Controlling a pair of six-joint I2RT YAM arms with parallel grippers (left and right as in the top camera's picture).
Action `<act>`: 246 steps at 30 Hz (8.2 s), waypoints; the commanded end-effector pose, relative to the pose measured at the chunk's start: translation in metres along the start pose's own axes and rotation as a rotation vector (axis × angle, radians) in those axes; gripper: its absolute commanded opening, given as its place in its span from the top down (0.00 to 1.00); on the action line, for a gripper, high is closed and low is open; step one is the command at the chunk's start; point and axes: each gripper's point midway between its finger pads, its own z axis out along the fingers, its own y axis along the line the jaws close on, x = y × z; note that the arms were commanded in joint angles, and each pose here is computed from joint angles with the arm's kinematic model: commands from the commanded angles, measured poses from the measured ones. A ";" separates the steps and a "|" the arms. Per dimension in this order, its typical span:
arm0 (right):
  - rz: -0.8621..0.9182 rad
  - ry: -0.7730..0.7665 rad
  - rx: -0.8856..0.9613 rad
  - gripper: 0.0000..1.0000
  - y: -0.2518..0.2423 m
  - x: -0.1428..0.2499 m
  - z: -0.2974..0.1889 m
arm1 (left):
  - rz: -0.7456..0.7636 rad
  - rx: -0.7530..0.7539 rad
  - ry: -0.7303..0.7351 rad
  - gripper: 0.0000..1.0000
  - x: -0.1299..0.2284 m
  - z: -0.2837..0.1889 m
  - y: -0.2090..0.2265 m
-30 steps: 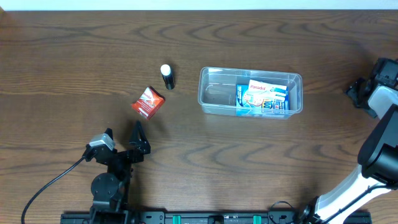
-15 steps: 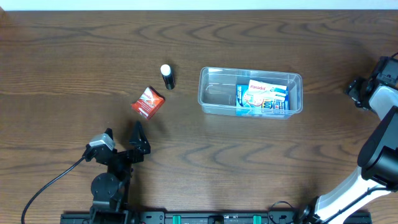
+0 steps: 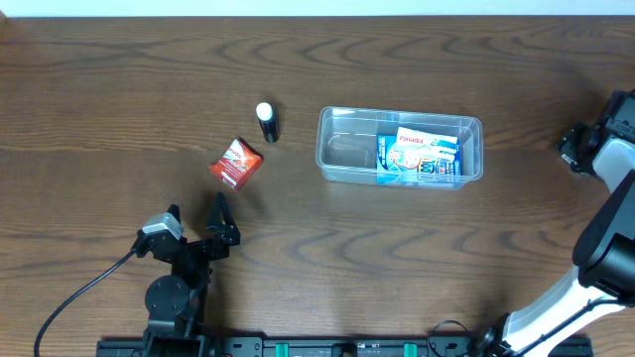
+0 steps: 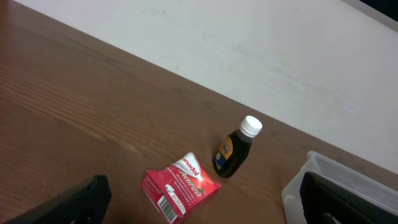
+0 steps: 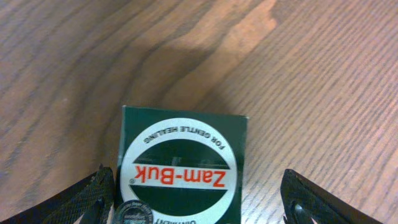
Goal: Pack container
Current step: 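Lower the right gripper and close it on the green Zam-Buk tin, then lift the Zam-Buk tin and carry it over the container, then lower the Zam-Buk tin into the container beside the boxes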
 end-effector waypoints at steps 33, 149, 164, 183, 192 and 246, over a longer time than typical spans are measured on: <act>-0.013 0.086 -0.010 0.32 -0.005 0.026 0.025 | 0.022 -0.050 0.031 0.02 0.013 0.001 0.013; -0.796 0.115 -0.638 0.57 0.248 0.199 -0.269 | 0.022 -0.050 0.031 0.02 0.013 0.001 0.013; -0.754 0.096 -0.690 0.99 0.290 0.207 -0.239 | 0.022 -0.050 0.031 0.02 0.013 0.001 0.013; -0.721 -0.014 -0.611 0.99 0.293 0.184 -0.227 | 0.022 -0.050 0.031 0.02 0.013 0.001 0.013; -0.733 0.067 -0.607 0.99 0.284 0.199 -0.225 | 0.022 -0.050 0.031 0.02 0.013 0.001 0.013; -0.802 0.290 -0.564 0.99 0.253 0.223 -0.244 | 0.022 -0.050 0.031 0.02 0.013 0.001 0.013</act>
